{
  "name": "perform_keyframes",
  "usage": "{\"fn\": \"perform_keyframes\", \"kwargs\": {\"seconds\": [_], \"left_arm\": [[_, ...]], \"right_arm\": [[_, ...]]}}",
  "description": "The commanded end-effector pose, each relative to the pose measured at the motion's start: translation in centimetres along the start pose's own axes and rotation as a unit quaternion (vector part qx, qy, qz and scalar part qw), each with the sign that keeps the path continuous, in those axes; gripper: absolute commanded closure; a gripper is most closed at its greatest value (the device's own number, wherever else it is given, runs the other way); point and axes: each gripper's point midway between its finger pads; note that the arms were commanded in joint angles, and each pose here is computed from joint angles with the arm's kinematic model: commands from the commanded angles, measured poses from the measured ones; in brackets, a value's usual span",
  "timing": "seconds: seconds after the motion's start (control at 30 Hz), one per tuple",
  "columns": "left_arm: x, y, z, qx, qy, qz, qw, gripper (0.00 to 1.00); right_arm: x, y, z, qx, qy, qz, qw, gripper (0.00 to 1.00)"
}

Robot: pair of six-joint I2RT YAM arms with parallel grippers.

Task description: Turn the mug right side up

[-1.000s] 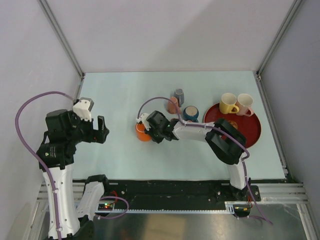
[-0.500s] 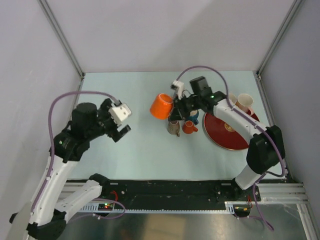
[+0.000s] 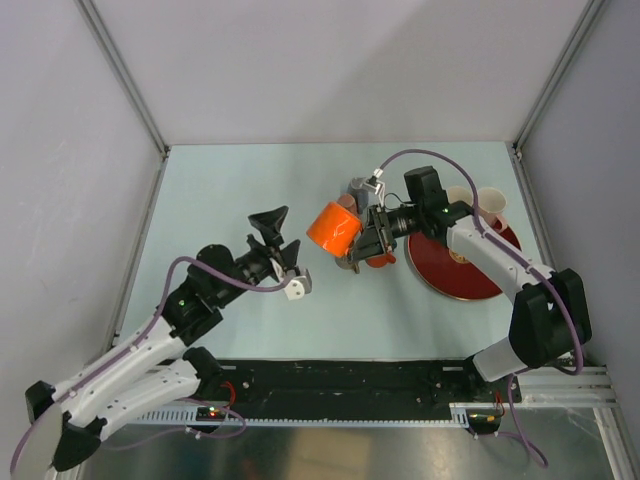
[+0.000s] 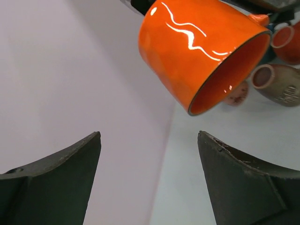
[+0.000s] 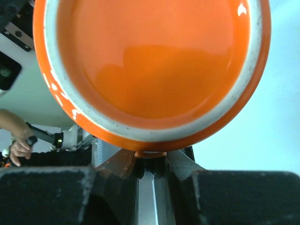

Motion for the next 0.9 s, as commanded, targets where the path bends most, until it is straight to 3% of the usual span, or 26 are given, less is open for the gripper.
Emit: {"fn": "perform_keyframes", "kwargs": {"seconds": [0.0, 0.47, 0.6, 0.63, 0.7, 0.77, 0.87], "left_arm": [[-3.9, 3.4, 1.3, -0.059, -0.074, 0.062, 0.994, 0.15], [-5.0, 2.1, 4.9, -0.040, -0.096, 0.079, 0.991, 0.37], [-4.9, 2.6, 5.3, -0.053, -0.092, 0.075, 0.991, 0.73], [-4.9, 2.9, 5.4, -0.059, -0.090, 0.072, 0.992, 0.84], [-4.6, 3.3, 5.3, -0.070, -0.080, 0.057, 0.993, 0.96], [-4.0, 3.6, 5.0, -0.082, -0.067, 0.034, 0.994, 0.99], [-2.4, 4.8, 4.2, -0.120, -0.023, -0.029, 0.992, 1.00]], "right_arm": [[-3.0, 3.0, -1.1, -0.064, -0.042, -0.041, 0.996, 1.00], [-3.8, 2.6, 0.7, -0.106, -0.038, -0.021, 0.993, 1.00], [-4.0, 1.8, 0.9, -0.087, -0.042, -0.012, 0.995, 0.98], [-4.1, 1.4, 0.8, -0.076, -0.045, -0.008, 0.996, 0.95], [-4.5, 0.6, 0.7, -0.050, -0.054, -0.012, 0.997, 0.75], [-4.9, -0.5, 0.3, -0.009, -0.063, -0.019, 0.998, 0.58], [-5.9, -2.6, -1.1, 0.086, -0.071, -0.068, 0.991, 0.48]]}}
Point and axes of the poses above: each gripper's point midway between its finger pads, its own z axis out along the fingers, its own y axis along the line the jaws close on, x = y × z, and after that the axes turned 14 degrees about -z, right-handed
